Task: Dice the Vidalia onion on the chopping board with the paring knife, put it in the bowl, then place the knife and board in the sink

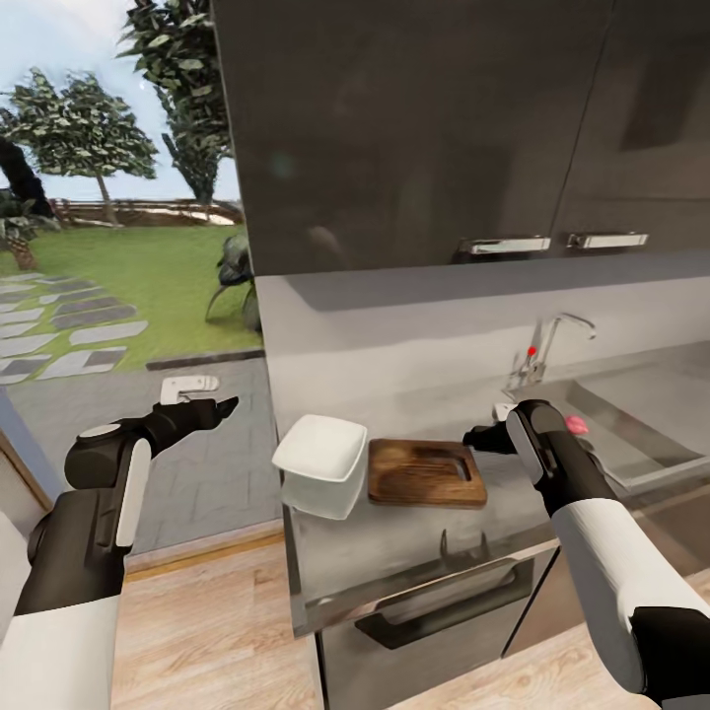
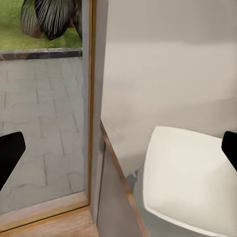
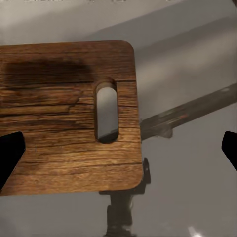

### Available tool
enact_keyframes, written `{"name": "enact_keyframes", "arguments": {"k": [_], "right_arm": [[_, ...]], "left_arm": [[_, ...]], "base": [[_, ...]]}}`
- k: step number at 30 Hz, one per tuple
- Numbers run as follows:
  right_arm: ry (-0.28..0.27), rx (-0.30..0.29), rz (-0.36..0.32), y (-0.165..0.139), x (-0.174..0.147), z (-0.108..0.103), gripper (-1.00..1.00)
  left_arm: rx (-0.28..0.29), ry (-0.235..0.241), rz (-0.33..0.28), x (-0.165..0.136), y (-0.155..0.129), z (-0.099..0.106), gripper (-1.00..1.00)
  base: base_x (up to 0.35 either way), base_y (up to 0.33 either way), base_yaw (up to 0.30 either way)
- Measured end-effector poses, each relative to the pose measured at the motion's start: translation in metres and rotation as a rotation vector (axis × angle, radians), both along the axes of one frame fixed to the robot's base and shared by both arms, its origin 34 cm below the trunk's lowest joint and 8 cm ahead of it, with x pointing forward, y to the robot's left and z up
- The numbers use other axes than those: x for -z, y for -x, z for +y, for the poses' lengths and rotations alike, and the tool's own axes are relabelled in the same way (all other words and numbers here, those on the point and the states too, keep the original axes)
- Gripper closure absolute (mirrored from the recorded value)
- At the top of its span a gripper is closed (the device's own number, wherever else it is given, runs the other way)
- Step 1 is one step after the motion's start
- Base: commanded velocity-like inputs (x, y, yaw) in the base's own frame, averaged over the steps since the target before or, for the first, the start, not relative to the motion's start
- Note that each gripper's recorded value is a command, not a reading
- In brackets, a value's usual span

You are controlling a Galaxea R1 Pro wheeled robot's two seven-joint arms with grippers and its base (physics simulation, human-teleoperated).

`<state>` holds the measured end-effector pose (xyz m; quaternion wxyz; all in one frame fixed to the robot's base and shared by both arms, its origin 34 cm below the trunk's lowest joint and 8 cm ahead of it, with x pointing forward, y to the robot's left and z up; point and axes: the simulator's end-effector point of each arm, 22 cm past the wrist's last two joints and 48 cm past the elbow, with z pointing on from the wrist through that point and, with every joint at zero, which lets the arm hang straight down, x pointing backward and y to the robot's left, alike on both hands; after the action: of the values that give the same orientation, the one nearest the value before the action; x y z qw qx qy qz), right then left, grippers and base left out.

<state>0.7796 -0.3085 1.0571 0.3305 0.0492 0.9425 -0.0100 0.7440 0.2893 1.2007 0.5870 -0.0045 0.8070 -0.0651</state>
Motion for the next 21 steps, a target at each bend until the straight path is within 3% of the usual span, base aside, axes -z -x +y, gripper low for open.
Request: {"name": "enact_keyframes", "arguments": {"k": [9, 21], "right_arm": [[0.0, 0.0, 0.0, 0.0, 0.0001, -0.0001, -1.0], [-0.001, 0.0, 0.0, -0.0001, 0.0001, -0.0001, -1.0]], "left_arm": [[0.002, 0.004, 0.0, 0.0003, -0.0001, -0.0019, -1.0], [0.003, 0.005, 0.0, 0.0001, -0.0002, -0.0027, -1.0]], "base": [[0.194, 0.002, 0.0], [0.033, 0.0, 0.0]]}}
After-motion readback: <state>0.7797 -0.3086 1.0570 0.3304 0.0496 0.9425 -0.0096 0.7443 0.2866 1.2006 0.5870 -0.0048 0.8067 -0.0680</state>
